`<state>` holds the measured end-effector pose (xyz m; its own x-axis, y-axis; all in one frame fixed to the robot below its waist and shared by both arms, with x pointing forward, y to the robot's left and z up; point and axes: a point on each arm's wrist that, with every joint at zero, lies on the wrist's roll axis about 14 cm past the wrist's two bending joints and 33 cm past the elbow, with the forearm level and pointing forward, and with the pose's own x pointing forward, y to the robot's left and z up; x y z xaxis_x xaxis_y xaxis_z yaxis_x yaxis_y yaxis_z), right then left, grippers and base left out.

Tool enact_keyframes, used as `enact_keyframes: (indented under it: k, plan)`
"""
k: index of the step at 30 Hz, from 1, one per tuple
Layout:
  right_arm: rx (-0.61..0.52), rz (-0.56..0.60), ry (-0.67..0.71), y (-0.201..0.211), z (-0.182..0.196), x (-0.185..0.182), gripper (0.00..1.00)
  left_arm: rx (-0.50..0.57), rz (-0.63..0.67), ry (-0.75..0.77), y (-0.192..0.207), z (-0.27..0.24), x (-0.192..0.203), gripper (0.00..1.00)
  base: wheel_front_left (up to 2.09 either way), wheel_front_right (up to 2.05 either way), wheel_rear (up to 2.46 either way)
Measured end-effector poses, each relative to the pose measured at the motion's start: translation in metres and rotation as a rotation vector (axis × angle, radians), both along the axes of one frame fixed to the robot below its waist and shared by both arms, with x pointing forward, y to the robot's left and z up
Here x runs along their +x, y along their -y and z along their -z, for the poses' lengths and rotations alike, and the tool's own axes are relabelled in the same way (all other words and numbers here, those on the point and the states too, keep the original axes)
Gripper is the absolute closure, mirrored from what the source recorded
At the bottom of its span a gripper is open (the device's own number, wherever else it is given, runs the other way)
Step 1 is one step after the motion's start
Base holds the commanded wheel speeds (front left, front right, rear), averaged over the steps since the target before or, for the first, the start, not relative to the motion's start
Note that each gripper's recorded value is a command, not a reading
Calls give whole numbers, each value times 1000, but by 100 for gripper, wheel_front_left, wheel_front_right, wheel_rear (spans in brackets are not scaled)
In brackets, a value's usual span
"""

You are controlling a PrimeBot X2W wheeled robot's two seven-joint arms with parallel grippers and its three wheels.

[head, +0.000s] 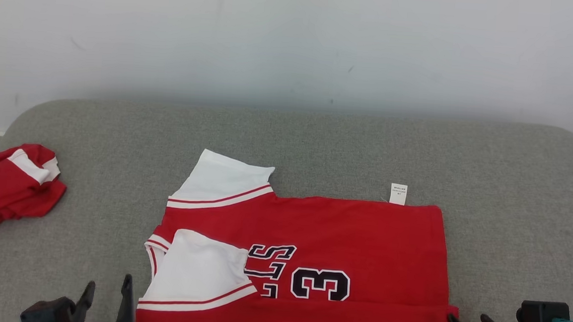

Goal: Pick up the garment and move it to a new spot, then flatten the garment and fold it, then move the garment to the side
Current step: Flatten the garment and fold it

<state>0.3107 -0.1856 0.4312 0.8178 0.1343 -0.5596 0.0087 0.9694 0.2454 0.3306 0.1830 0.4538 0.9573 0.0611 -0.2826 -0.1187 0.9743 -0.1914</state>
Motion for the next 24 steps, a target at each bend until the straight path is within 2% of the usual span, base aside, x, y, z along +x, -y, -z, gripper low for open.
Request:
enact_keyframes:
  k: [4, 7, 16, 24]
  plan:
    - [-34, 21, 168, 3, -27, 15, 0, 80, 29, 220, 0, -43, 10, 0, 0, 0, 0]
    - [-31, 38, 261, 3, -40, 22, 0, 105, 66, 266, 8, -52, 13, 0, 0, 0, 0]
    - [-42, 28, 496, -11, -73, 42, 0, 153, 120, 290, 19, -56, 25, 0, 0, 0, 0]
    - [-42, 54, 584, -8, -82, 45, 0, 125, 189, 298, 30, -60, 26, 0, 0, 0, 0]
